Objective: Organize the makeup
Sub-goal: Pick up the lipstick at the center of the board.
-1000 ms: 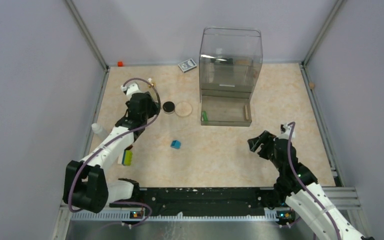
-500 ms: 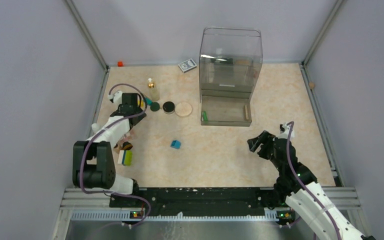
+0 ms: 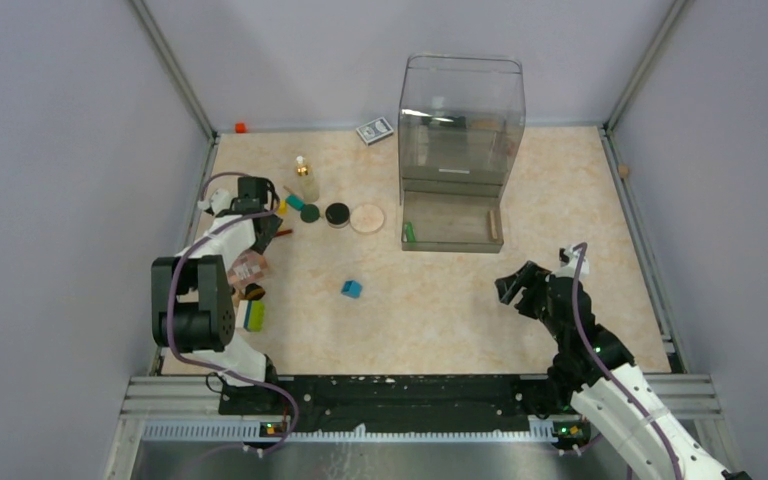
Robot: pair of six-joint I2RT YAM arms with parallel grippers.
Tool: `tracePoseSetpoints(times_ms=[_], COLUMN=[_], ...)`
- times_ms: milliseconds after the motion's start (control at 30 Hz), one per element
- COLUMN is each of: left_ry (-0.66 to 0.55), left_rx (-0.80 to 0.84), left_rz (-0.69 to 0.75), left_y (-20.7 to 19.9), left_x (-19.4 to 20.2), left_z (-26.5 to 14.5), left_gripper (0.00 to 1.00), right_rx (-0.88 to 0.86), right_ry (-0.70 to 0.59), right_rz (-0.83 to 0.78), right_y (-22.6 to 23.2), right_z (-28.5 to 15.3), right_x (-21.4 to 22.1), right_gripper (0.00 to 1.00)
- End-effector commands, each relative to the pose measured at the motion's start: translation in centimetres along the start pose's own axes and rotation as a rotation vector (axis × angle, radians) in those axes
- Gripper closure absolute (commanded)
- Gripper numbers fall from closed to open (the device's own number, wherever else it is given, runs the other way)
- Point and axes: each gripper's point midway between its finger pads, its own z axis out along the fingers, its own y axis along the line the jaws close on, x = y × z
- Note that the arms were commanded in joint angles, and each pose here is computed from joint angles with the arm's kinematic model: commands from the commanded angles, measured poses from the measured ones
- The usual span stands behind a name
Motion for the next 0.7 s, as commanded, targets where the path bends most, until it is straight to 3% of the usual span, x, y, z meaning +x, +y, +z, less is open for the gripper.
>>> tracePoseSetpoints(times_ms=[0, 667], left_ry=[-0.031, 0.031], left_rx=[-0.045, -0.185], left_rz=[-0.142, -0.380], left_y=[-0.1, 0.2], left_x=[-1.1, -0.6], left_z=[-0.1, 1.6], left_gripper=[0.44, 0.55], right_rx=[-0.009, 0.000], right_ry=[-0.039, -0.063], right_rz=[-0.010, -0.004], right_y=[0.5, 0.5], right_z=[-0.1, -0.8], right_x=[-1.2, -2.0], right_gripper=[0.27, 0.27])
